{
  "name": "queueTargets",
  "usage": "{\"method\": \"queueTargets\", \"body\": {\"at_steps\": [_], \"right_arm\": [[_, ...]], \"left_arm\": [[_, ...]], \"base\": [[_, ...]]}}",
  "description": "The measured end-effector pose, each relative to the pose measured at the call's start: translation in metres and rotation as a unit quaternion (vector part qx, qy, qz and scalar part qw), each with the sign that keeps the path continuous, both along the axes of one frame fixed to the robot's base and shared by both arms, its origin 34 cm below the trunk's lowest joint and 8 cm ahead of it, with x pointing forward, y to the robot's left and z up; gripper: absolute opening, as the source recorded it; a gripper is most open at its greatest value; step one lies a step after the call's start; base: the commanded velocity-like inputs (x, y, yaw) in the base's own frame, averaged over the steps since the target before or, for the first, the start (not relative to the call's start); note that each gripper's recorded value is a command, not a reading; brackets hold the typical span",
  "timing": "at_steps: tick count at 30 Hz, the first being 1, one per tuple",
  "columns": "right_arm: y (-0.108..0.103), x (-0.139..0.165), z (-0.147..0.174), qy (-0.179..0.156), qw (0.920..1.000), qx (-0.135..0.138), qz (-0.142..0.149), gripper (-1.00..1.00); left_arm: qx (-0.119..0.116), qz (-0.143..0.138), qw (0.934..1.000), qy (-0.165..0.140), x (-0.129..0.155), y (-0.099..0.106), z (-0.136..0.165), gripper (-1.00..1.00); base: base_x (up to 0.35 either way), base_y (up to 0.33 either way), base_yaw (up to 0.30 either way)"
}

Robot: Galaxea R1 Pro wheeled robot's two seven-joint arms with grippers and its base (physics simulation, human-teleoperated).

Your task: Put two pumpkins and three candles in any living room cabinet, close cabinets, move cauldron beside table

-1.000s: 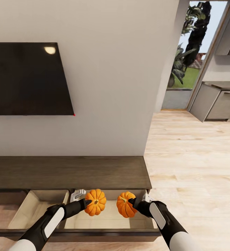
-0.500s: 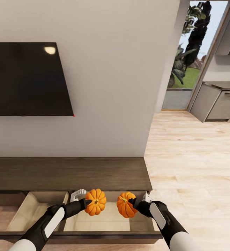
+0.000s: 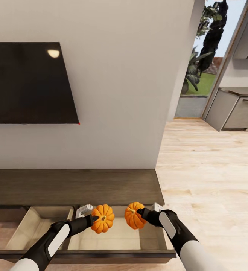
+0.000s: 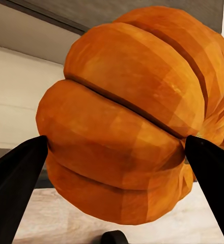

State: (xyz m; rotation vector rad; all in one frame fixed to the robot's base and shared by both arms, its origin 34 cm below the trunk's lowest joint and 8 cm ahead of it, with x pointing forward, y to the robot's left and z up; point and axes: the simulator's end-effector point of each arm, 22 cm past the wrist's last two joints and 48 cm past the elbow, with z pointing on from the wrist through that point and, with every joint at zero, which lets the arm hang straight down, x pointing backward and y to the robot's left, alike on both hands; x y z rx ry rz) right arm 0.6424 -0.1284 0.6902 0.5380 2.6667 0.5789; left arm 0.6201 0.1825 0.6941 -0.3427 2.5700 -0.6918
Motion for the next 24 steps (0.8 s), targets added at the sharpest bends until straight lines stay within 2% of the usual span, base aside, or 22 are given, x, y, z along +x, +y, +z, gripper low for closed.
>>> {"method": "queueTargets", "body": {"at_steps": [4,7,24], "right_arm": [[-0.007,0.001,-0.007,0.023,0.9994,-0.026,0.004,-1.0],[-0.009,0.001,-0.008,0.029,0.9991,-0.03,0.003,-1.0],[-0.008,0.002,-0.027,0.035,0.9988,-0.033,0.003,-1.0]], "left_arm": [[0.0,0.0,1.0,0.003,-0.001,0.0,-0.001,-1.0],[-0.001,-0.001,1.0,0.004,-0.001,0.0,-0.001,-1.0],[-0.002,-0.003,1.0,0.006,0.0,-0.001,-0.018,-1.0]], "base": [[0.0,0.0,0.0],[0.0,0.0,0.0],[0.0,0.0,0.0]]}}
